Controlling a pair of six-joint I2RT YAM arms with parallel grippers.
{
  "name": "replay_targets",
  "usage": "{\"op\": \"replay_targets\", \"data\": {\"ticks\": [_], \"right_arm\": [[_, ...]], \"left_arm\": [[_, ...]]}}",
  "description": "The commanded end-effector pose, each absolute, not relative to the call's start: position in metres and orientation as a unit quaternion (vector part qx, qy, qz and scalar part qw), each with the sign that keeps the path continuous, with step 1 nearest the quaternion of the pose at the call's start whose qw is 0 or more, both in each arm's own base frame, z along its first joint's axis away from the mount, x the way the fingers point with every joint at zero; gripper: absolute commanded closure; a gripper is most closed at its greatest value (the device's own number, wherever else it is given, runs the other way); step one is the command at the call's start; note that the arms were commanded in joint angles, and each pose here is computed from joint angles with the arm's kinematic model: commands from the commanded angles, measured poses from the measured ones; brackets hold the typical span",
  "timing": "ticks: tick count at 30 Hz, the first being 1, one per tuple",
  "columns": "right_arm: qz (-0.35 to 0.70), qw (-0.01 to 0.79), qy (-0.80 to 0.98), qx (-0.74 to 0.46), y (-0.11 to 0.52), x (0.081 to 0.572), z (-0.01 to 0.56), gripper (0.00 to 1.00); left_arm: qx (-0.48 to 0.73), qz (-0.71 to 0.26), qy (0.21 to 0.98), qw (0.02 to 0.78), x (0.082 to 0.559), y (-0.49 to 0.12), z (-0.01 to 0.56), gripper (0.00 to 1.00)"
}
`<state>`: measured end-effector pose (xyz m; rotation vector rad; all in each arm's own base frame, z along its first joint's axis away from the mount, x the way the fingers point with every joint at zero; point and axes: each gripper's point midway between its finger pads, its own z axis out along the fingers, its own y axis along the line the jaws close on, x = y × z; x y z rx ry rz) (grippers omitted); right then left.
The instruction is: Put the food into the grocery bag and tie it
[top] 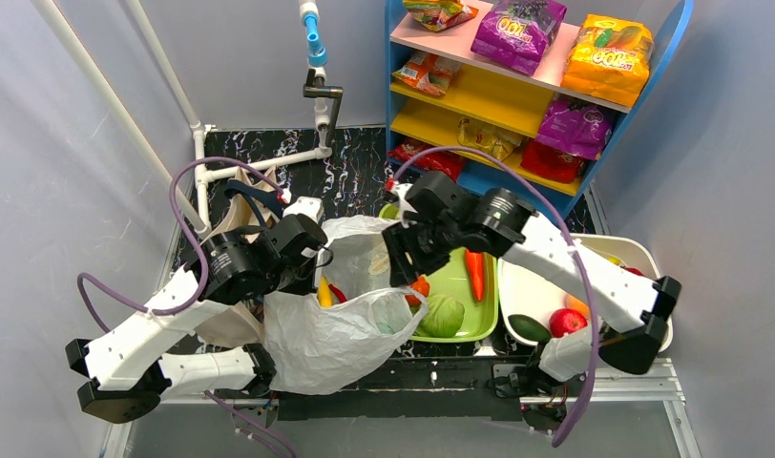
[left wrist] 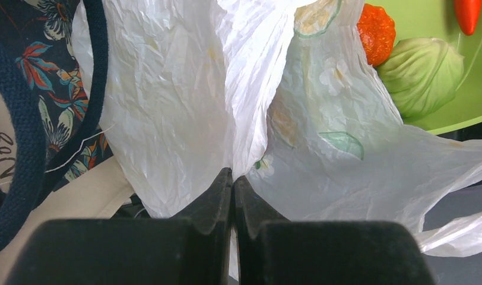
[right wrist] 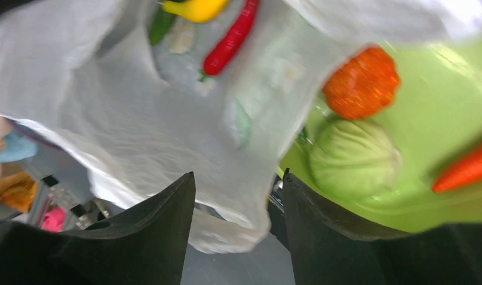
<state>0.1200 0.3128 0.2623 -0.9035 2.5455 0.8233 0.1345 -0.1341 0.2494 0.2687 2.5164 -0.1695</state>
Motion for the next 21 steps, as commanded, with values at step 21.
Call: {"op": "replay_targets", "data": {"ticks": [21], "right_arm": [[-0.028,0.168,0.981,0.092,0.074,0.137,0.178,0.13]], "left_arm": [[0.116,-0.075,0.946,0.293,0.137,-0.146,0.244,1.0]]}}
